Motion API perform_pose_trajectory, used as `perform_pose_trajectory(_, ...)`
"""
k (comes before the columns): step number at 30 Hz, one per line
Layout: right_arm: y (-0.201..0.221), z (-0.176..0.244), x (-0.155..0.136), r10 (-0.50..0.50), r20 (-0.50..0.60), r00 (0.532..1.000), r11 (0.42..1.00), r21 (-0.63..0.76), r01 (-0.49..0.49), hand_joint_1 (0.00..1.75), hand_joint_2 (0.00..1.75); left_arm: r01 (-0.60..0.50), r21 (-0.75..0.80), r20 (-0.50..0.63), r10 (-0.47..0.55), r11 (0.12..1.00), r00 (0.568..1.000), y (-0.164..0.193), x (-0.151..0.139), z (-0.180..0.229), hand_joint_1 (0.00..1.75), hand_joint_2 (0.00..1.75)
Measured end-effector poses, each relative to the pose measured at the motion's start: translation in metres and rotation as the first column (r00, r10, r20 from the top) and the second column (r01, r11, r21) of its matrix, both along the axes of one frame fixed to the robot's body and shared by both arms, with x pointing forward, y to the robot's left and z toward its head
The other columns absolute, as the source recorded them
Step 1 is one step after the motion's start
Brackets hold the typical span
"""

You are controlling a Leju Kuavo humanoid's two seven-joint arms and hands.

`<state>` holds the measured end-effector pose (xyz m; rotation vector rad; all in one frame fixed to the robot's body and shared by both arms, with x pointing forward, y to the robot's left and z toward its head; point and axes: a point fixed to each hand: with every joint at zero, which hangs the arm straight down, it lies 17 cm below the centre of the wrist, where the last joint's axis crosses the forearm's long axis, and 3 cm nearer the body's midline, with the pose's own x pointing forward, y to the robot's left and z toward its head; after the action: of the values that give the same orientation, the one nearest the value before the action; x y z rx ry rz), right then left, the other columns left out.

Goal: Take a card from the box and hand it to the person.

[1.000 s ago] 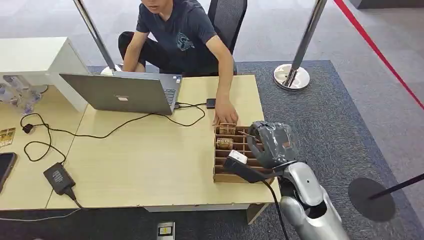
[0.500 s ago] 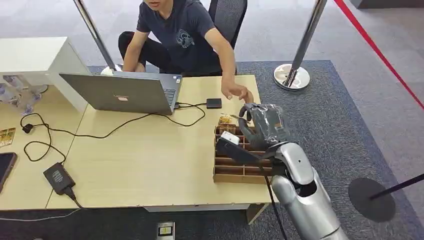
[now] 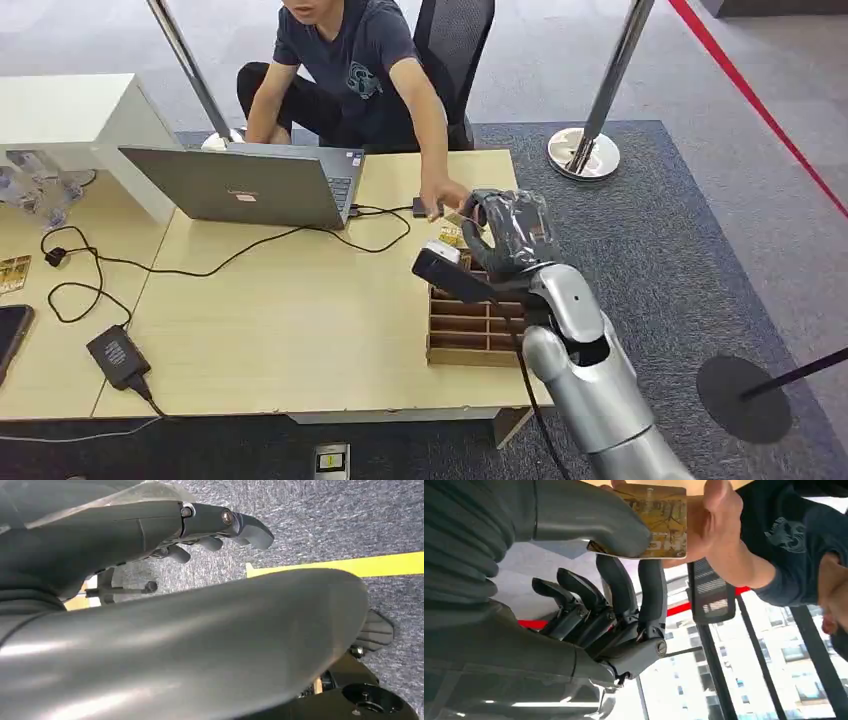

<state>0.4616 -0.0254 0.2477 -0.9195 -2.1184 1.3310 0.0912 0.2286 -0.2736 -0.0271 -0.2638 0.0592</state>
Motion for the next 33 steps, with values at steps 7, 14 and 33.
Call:
perform_pose_trajectory(7,0.004,0.002,0.017,-0.024,0.02,1.0,1.0,-0.007,0.024,1.75,1.75,0.012,0.002,-0.002,-0.012,1.0,1.0,0.0,0.0,0.0,0.0,0.0)
perform_pose_trajectory(14,0.01,-0.003,0.027,-0.042,0.006,0.999,0.999,-0.013,0.042,1.75,1.75,0.011,0.001,-0.004,-0.011,1.0,1.0,0.0,-0.001,0.0,0.0,0.0)
perform_pose_trajectory(33,-0.003,-0.008,0.037,-0.107,0.003,0.994,0.994,-0.007,0.107,0.0,0.0,0.009,0.001,-0.013,-0.009,1.0,1.0,0.0,-0.002,-0.001,0.0,0.0)
